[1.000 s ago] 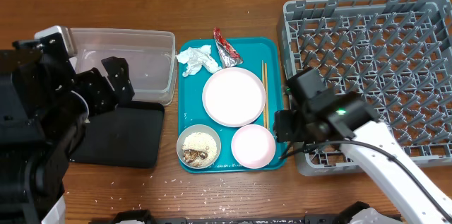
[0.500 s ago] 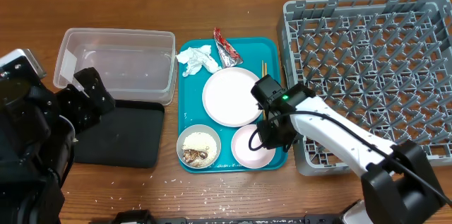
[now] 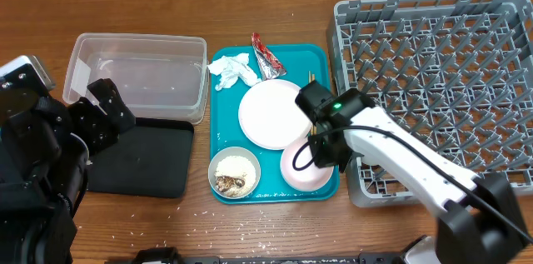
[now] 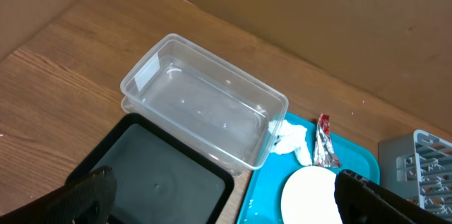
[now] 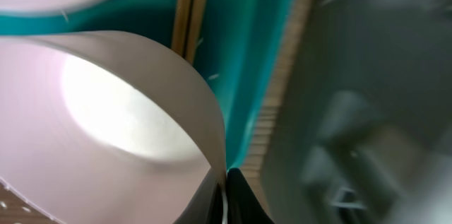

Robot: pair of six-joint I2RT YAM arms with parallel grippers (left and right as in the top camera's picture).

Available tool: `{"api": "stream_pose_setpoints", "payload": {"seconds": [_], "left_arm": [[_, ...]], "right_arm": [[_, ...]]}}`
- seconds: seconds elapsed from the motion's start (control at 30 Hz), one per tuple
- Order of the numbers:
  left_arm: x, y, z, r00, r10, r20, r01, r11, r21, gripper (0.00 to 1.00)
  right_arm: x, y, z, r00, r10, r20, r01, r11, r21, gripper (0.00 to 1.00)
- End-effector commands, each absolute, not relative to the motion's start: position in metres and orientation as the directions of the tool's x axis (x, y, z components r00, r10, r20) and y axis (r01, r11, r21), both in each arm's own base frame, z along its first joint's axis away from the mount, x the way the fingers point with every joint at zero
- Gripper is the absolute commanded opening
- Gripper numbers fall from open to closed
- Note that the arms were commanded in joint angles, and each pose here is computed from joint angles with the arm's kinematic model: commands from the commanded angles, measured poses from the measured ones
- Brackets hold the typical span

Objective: Sort waste into correct bins and load items into the dishwasher
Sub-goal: 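Grasp the pink bowl with the right gripper and lift it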

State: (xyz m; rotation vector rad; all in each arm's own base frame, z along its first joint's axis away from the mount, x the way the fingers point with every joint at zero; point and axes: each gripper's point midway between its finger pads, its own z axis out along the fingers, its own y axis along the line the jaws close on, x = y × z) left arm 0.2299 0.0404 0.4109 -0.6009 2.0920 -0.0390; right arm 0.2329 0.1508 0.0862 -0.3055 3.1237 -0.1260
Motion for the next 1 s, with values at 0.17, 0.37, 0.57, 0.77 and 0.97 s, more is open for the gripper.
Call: {"api": "stream_pose_setpoints", "payload": {"seconds": [0.17,0.37,0.57,0.77,0.97], "left_arm": [[0.228,0.042,0.416,-0.430,-0.437,-0.790,-0.410,0.874,-0.260,1.00],[0.228,0.042,0.416,-0.430,-0.438,-0.790,-0.410,0.874,-0.261,1.00],[0.228,0.042,0.416,-0.430,-0.438,-0.790,-0.410,0.874,-0.261,1.00],[0.228,0.042,0.416,-0.430,-0.438,-0.790,-0.410,0.874,-0.261,1.00],[0.228,0.042,0.416,-0.430,-0.438,-0.790,-0.410,0.874,-0.261,1.00]], "right_arm": [[0.291,0.036,0.263,-0.656,0.162,-0.737,0.475,0.847,-0.237,0.04],[0.283,-0.042,0.295,-0.452,0.250,-0.856,0.749,0.627,-0.213,0.04],[0.291,-0.108,0.270,-0.378,0.348,-0.858,0.882,0.417,-0.220,0.04],[0.325,-0.144,0.234,-0.475,0.314,-0.822,0.864,0.343,-0.368,0.04],[0.342,-0.155,0.193,-0.613,0.254,-0.748,0.786,0.288,-0.546,0.04]]}}
